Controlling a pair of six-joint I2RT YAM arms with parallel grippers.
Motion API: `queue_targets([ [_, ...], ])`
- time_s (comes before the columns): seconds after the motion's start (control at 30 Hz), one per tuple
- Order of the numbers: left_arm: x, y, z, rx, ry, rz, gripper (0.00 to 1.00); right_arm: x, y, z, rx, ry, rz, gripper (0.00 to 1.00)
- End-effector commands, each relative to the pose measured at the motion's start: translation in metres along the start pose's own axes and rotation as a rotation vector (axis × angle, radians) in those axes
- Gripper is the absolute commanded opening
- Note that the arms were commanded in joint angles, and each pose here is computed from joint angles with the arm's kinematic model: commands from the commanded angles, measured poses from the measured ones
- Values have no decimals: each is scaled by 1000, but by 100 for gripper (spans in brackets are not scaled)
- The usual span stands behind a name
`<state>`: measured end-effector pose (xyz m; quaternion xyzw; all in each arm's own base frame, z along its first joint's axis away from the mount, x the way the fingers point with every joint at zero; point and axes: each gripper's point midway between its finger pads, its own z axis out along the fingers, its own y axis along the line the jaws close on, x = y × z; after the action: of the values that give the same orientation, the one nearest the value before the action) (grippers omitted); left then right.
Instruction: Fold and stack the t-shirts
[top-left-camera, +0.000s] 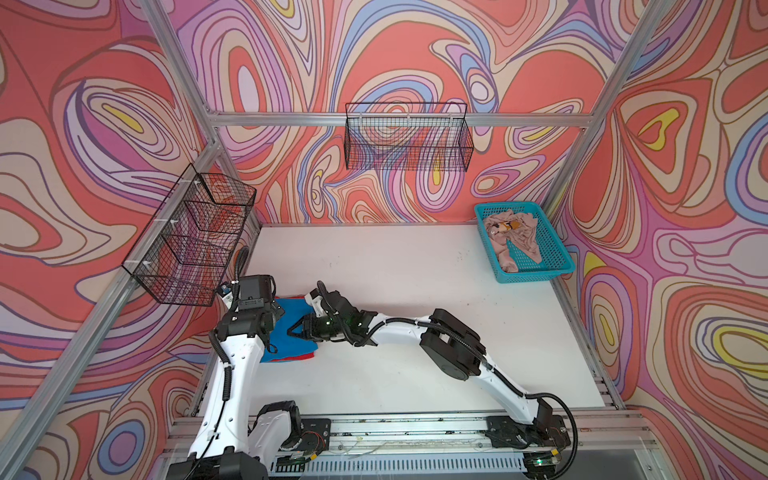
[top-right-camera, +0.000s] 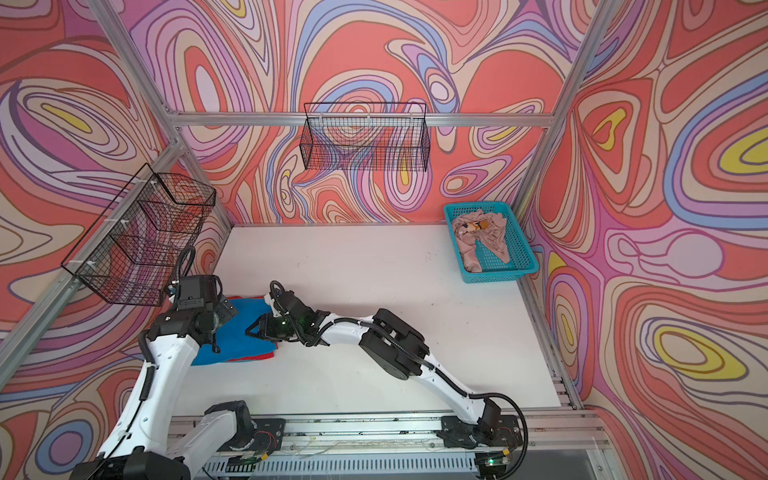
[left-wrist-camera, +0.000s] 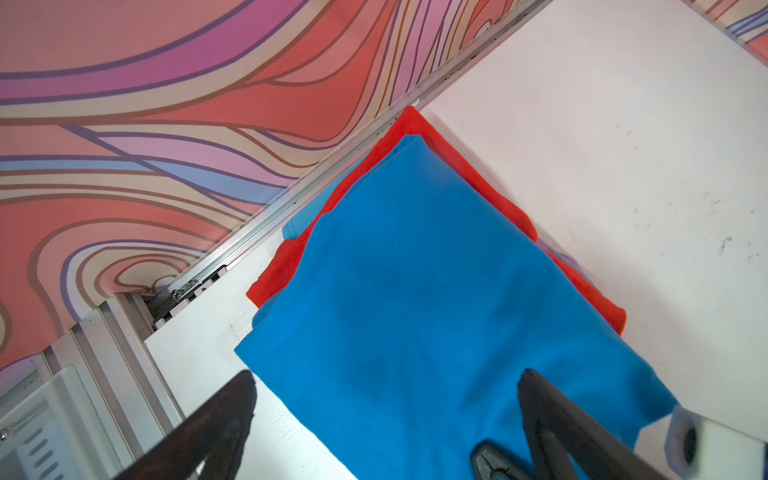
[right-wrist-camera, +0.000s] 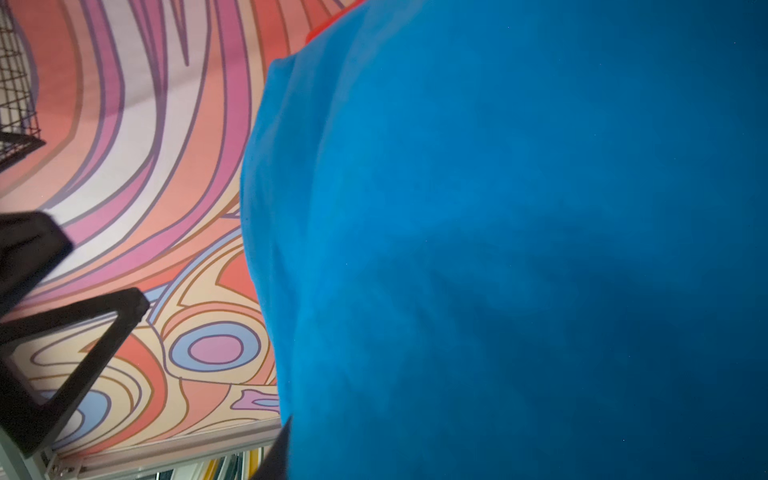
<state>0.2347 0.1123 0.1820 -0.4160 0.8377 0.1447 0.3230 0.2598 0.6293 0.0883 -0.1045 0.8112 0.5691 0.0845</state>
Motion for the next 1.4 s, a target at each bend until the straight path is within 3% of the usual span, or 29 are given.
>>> queue_targets([
  [0.0, -15, 0, -11, 15, -68, -42, 100, -4, 13, -5, 34, -5, -39, 48],
  [0.43, -15, -4, -13, 33, -68, -41, 100, -33, 25, -61, 192, -100, -143, 69],
  [0.7, -14, -6, -15, 51, -72, -38, 100, -35, 47, -91, 226, -125, -186, 71],
  [0.9, -15, 0, -19, 33, -91, -48, 100, -32, 57, -99, 197, -125, -179, 67],
  [1.1, -18, 4, -22, 20, -106, -66, 100, -16, 59, -62, 10, -51, -118, 57],
  [1.37, -17, 4, -22, 21, -107, -66, 100, 3, 7, -10, 40, 14, -88, 51],
])
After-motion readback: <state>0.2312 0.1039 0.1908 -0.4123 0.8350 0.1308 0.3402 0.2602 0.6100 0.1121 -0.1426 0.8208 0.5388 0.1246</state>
